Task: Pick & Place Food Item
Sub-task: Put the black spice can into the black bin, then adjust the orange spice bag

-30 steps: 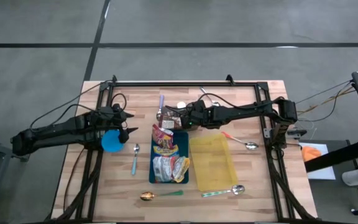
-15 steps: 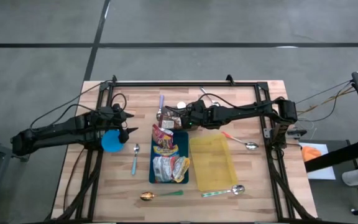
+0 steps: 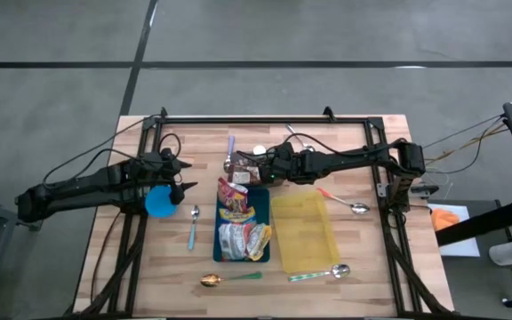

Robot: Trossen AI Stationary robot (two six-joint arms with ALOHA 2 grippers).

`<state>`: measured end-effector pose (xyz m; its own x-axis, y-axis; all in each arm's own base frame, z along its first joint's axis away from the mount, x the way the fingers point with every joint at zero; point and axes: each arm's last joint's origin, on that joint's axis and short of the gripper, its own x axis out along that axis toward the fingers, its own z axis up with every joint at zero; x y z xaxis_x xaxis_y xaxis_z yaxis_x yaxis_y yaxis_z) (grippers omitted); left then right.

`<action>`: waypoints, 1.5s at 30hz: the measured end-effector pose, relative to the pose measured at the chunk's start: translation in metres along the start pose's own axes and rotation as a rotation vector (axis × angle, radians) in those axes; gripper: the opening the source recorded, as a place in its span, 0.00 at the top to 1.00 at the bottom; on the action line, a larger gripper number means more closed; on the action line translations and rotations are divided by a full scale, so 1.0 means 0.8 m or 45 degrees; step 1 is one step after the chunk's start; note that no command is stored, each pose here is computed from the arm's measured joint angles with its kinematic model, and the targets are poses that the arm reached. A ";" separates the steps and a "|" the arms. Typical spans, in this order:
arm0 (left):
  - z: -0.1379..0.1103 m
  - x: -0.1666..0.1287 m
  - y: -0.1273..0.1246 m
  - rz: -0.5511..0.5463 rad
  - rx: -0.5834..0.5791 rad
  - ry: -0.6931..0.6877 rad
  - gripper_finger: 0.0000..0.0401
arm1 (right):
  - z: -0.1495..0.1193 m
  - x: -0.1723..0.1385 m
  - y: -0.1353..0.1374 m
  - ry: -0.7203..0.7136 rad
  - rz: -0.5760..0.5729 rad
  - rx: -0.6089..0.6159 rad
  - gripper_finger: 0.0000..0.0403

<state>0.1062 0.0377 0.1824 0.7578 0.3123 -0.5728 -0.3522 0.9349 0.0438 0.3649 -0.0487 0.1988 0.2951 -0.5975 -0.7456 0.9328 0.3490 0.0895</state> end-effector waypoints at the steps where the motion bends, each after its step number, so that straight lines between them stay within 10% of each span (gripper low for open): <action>1: 0.000 0.000 0.000 0.000 0.001 0.000 0.16 | 0.000 0.000 0.000 0.000 0.000 0.000 0.44; 21: 0.000 0.000 0.000 0.000 0.000 0.000 0.16 | 0.014 -0.023 0.007 -0.120 0.014 -0.115 0.44; 45: 0.000 0.000 0.000 0.000 0.000 0.000 0.16 | 0.003 -0.070 -0.003 -0.267 -0.013 -0.597 0.44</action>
<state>0.1061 0.0376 0.1824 0.7580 0.3125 -0.5726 -0.3521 0.9349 0.0441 0.3468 -0.0176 0.2420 0.3667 -0.7178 -0.5919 0.7570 0.6001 -0.2587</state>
